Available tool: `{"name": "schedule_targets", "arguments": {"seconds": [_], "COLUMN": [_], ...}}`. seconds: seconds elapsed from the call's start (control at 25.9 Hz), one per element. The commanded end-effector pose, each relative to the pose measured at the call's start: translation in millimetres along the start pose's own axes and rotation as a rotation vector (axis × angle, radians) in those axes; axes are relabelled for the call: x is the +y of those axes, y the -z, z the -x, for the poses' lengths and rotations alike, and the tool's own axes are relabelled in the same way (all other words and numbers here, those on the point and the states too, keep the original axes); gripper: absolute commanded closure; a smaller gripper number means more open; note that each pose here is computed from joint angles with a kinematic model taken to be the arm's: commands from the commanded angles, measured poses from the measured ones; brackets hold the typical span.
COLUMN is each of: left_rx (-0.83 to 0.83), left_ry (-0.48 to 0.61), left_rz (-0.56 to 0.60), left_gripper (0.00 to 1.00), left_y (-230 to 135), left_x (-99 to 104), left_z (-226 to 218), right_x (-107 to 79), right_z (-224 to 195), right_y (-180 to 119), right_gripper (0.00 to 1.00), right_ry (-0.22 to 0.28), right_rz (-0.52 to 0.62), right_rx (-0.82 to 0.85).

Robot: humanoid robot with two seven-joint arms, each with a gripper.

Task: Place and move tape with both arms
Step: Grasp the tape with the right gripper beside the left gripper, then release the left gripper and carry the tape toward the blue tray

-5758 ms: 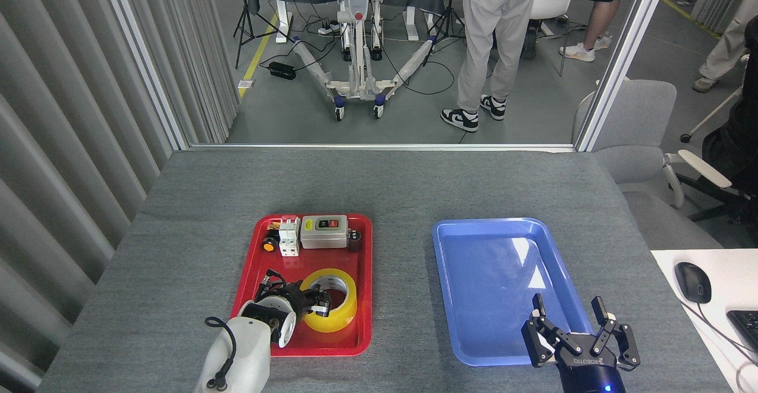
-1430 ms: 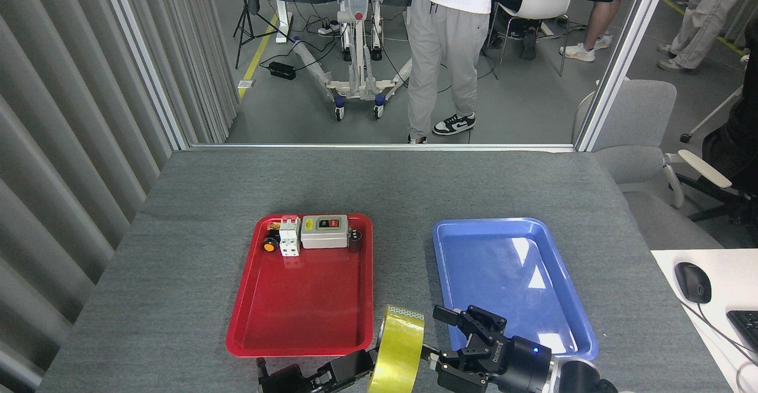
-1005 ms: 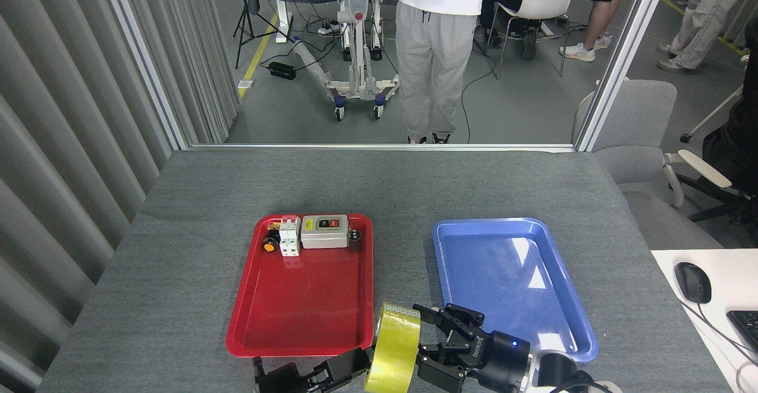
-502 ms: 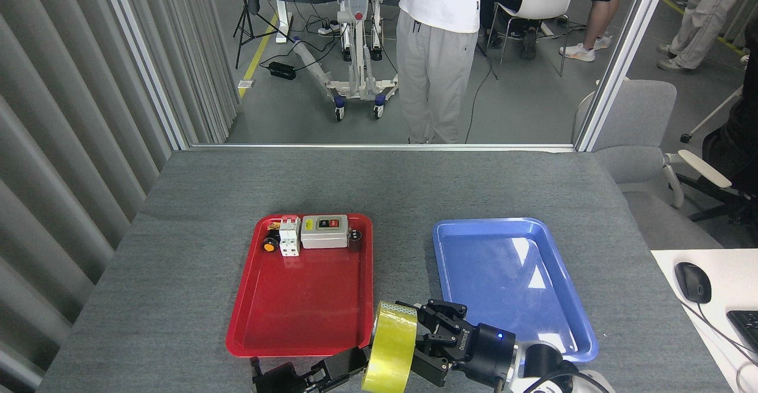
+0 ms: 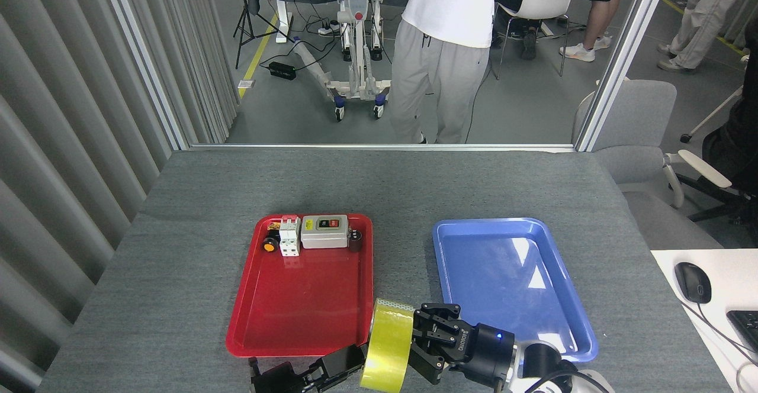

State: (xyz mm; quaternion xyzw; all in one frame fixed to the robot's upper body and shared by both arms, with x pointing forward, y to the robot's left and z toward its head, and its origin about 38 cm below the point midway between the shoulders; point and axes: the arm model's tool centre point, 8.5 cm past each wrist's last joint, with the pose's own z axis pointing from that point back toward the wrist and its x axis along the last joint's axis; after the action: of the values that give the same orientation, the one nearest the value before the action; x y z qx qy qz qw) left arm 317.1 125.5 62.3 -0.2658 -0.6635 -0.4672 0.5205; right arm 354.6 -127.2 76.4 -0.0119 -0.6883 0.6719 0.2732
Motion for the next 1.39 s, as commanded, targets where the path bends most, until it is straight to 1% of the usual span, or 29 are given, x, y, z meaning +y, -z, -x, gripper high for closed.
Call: {"name": "schedule_targets", "arguments": {"seconds": [0.0,0.27,0.66,0.77,0.81,0.85,0.89,0.97,1.0,1.04,1.16,1.24,1.31,1.35], "left_rx": [-0.023,-0.02,-0.014,-0.006,0.0,0.004,0.007,0.013,0.014,0.014,0.015,0.019,0.028,0.034], "left_ry": [0.035,0.032,0.034,0.033,0.029,0.027,0.023,0.017,0.016,0.016,0.024,0.017,0.027,0.028], "left_rz": [0.005,-0.001,0.001,-0.01,-0.022,-0.032,-0.035,-0.035,-0.036,-0.036,-0.033,-0.032,-0.028,-0.027], "left_gripper": [1.0,1.0,1.0,1.0,0.98,0.92,0.87,0.75,0.71,0.65,0.54,0.49,0.4,0.38], "left_y": [-1,-3,-3,-4,-6,-9,-10,-10,-11,-11,-11,-11,-9,-9], "left_x": [0,0,-1,2,5,8,8,7,8,8,8,7,11,12], "left_z": [-3,-2,0,1,2,3,4,6,7,7,8,11,12,13], "right_x": [-1.1,-0.8,-0.6,-0.3,-0.3,-0.3,-0.3,-0.3,-0.3,0.3,0.7,0.3,0.0,-0.1], "right_z": [0,0,0,-1,-1,-1,-1,-1,-1,-1,-1,-1,-1,-1], "right_y": [0,0,1,1,1,1,1,1,1,1,1,1,1,1], "right_gripper": [0.65,0.71,0.71,0.71,0.71,0.71,0.71,0.72,0.72,0.72,0.74,0.75,0.75,0.75], "right_ry": [0.0,0.002,0.003,0.003,0.003,0.003,0.003,0.003,0.003,0.005,0.006,0.005,0.005,0.005], "right_rz": [0.005,0.006,0.006,0.007,0.007,0.007,0.007,0.007,0.007,0.006,0.005,0.006,0.007,0.01], "right_rx": [0.003,0.004,0.002,0.0,0.0,0.0,0.0,0.0,0.0,0.0,0.001,0.0,0.001,0.001]}}
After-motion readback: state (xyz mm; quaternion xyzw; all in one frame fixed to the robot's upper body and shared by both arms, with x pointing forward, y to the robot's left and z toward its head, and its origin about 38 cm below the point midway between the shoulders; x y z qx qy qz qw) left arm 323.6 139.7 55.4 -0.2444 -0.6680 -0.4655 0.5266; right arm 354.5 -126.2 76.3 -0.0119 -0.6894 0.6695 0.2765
